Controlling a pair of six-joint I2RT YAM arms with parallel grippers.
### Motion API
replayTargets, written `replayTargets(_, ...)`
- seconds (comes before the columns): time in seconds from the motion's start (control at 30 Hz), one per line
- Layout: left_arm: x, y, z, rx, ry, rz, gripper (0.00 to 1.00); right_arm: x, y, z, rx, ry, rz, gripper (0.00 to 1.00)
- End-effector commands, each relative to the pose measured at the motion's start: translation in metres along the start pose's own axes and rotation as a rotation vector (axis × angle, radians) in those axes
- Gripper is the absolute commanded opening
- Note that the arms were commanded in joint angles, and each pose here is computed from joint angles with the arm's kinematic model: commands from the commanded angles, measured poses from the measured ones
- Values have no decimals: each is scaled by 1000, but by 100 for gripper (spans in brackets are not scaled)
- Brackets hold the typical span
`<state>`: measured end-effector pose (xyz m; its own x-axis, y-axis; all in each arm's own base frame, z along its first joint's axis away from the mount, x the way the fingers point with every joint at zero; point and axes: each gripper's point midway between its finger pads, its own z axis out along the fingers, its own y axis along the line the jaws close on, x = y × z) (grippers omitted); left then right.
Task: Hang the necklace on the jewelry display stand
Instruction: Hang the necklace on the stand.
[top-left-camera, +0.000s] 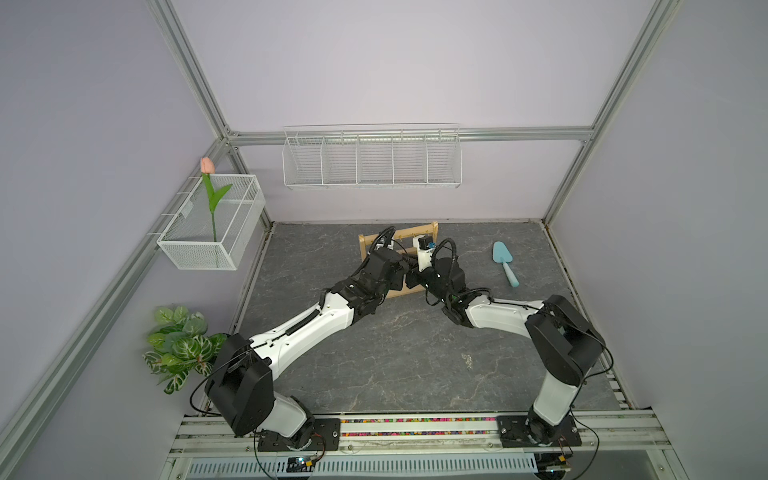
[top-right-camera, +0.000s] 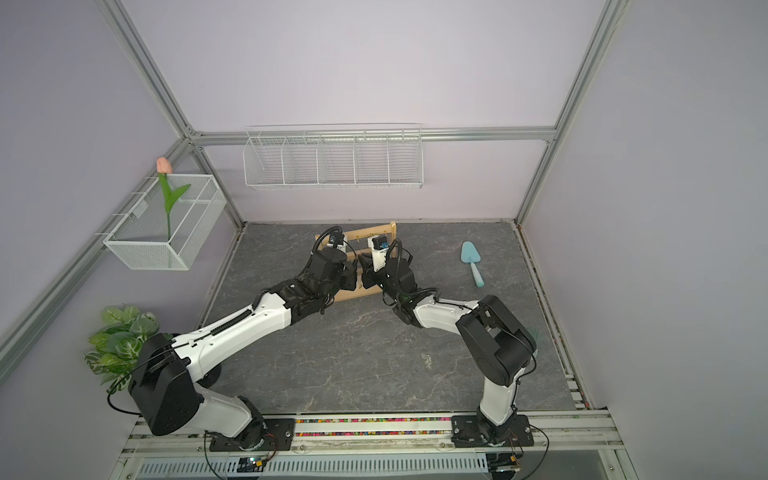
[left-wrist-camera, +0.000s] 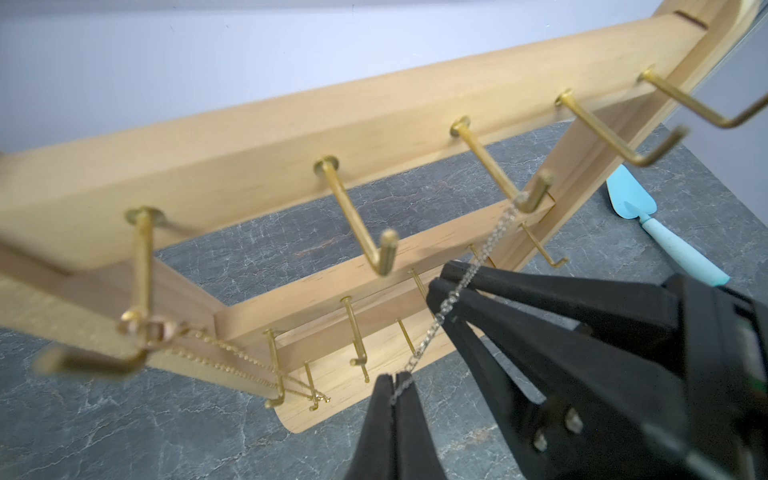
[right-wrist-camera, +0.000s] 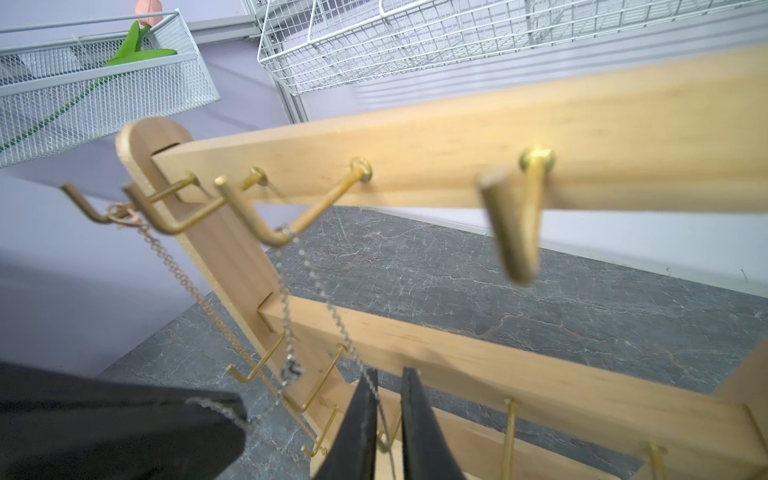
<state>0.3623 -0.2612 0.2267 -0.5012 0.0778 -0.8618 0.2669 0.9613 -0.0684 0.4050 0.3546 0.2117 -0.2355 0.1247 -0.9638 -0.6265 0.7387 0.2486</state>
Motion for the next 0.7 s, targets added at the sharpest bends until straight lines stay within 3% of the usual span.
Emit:
replayTargets(0.0,-19,-3,-8,4,-42,-21,0,-15,6,0,-26,-56,-2,12)
replayTargets(0.27,-20,-1,-9,-8,-47,-32,0,-25,17,-11,-70,-55,-10,8)
replayTargets(0.67,-19,-3,-8,6,-43,-27,0,-18,8,-19,-22,-41,-5,7)
